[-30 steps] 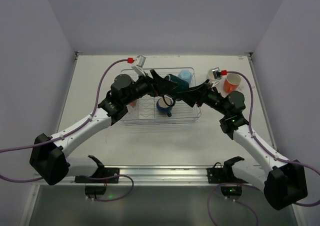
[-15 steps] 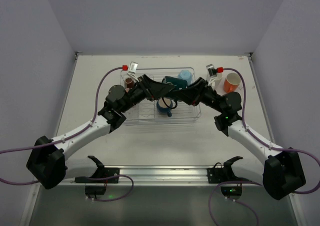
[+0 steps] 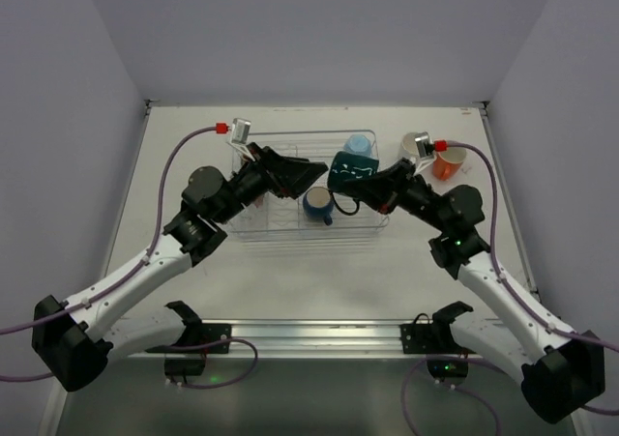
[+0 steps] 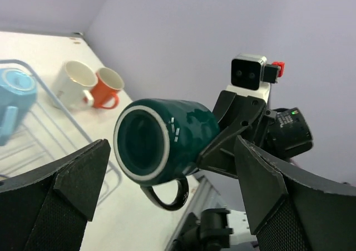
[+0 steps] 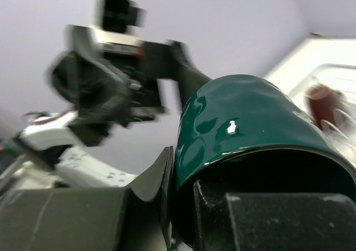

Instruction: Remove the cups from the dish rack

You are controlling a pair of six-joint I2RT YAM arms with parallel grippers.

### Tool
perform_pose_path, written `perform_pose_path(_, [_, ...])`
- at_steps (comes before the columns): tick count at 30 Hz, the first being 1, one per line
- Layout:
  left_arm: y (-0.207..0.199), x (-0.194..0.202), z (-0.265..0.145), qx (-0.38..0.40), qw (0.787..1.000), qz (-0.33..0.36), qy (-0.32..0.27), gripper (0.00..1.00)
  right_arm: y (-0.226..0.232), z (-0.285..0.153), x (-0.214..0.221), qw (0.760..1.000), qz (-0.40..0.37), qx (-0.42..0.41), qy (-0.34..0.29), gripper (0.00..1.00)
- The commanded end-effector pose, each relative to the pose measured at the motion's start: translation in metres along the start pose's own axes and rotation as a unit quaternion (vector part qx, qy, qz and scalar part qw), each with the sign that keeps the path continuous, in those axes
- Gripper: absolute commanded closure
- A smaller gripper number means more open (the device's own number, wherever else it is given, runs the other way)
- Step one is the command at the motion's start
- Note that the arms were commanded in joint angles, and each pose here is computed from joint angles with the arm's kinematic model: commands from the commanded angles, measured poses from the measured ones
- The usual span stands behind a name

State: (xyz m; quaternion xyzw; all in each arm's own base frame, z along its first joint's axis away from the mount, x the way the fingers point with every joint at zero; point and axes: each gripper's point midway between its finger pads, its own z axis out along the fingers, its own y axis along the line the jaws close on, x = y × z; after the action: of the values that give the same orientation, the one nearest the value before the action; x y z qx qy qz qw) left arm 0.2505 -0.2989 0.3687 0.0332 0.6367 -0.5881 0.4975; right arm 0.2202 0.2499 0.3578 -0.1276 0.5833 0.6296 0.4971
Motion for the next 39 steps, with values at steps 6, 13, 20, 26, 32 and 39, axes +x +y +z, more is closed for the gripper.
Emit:
perform_pose_path(6, [0.068, 0.031, -0.052, -0.151, 0.971, 0.155, 0.097, 0.00, -0.093, -0.072, -0.020, 0.924, -0.117, 0.363, 0.045, 1.00])
perform_pose_path(13, [0.077, 0.031, -0.086, -0.196, 0.939, 0.229, 0.164, 0.00, -0.175, -0.142, -0.035, 0.803, -0.129, 0.572, 0.108, 1.00])
perform_pose_path(20, [0.118, 0.024, -0.111, -0.288, 0.896, 0.292, 0.172, 0.00, -0.246, -0.155, -0.024, 0.754, -0.091, 0.630, 0.162, 1.00])
perform_pose_path(26, [0.127, 0.031, -0.115, -0.289, 0.888, 0.307, 0.184, 0.00, -0.291, -0.154, -0.003, 0.741, -0.054, 0.640, 0.194, 1.00])
perform_pose_path(32, [0.124, 0.034, -0.114, -0.275, 0.892, 0.306, 0.188, 0.00, -0.314, -0.160, 0.025, 0.730, -0.028, 0.646, 0.222, 0.97])
perform_pose_path(39, [0.121, 0.037, -0.108, -0.261, 0.896, 0.300, 0.194, 0.00, -0.325, -0.171, 0.048, 0.721, -0.010, 0.652, 0.233, 0.82])
